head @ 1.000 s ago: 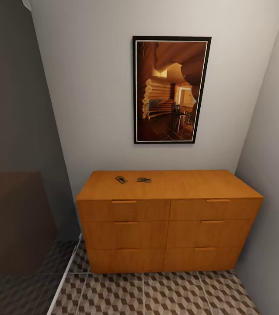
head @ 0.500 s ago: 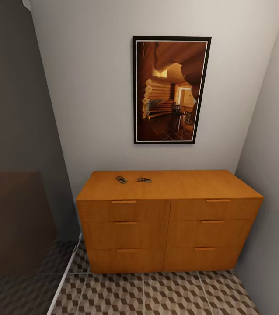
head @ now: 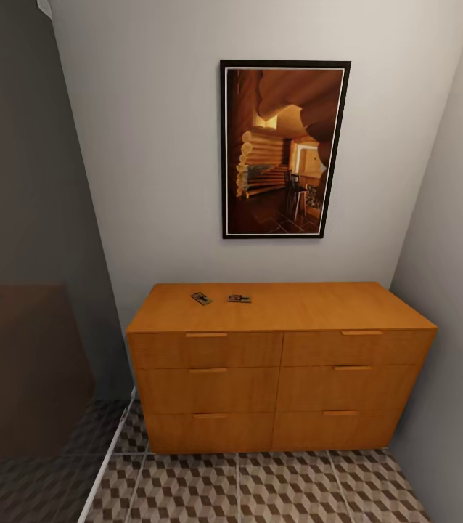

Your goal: Take the four mousetraps from the cabinet in the bathroom and place them on the bathroom floor. Make sure all four end up on the same floor surface, and ensure that at least two of them are either under or directly next to the same bathroom sink.

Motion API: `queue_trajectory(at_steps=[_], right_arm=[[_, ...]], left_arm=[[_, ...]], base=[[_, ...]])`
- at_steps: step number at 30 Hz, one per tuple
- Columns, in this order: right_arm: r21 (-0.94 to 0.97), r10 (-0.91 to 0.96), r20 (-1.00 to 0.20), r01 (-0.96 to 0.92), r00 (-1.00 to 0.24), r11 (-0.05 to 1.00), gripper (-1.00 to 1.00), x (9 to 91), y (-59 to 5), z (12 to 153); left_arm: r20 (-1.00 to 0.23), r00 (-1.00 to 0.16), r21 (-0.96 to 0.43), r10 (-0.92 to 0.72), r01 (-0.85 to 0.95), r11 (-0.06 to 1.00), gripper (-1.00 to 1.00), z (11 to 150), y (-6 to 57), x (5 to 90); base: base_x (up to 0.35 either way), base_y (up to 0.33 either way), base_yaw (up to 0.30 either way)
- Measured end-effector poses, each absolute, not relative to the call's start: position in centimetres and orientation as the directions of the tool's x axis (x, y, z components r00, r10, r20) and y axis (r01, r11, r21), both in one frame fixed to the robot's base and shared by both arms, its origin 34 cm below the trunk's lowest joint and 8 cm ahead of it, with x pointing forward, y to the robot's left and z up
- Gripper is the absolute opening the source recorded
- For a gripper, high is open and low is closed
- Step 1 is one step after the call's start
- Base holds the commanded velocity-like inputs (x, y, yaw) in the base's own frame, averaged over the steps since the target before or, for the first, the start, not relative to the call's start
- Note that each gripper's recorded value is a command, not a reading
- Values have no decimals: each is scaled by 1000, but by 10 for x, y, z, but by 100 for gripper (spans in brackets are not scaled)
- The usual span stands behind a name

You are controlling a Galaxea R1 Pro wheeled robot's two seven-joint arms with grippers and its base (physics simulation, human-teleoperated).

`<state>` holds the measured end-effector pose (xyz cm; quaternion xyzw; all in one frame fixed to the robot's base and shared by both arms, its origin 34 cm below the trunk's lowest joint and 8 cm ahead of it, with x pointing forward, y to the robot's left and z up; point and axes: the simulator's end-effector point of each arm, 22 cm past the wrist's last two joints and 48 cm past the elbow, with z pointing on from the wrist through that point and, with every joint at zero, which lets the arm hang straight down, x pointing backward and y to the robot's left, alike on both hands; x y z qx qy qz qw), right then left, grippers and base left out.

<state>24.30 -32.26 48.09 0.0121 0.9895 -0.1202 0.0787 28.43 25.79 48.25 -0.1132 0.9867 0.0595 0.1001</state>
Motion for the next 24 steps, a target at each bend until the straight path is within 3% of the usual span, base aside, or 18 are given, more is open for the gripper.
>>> queue_trajectory(at_steps=[24], right_arm=[[-235, -1, -160, 37, -987, 971, 100, 244, -321, 481]], left_arm=[[-210, -956, 95, -207, -230, 969, 100, 482, 258, 284]], base=[[0, 0, 0]])
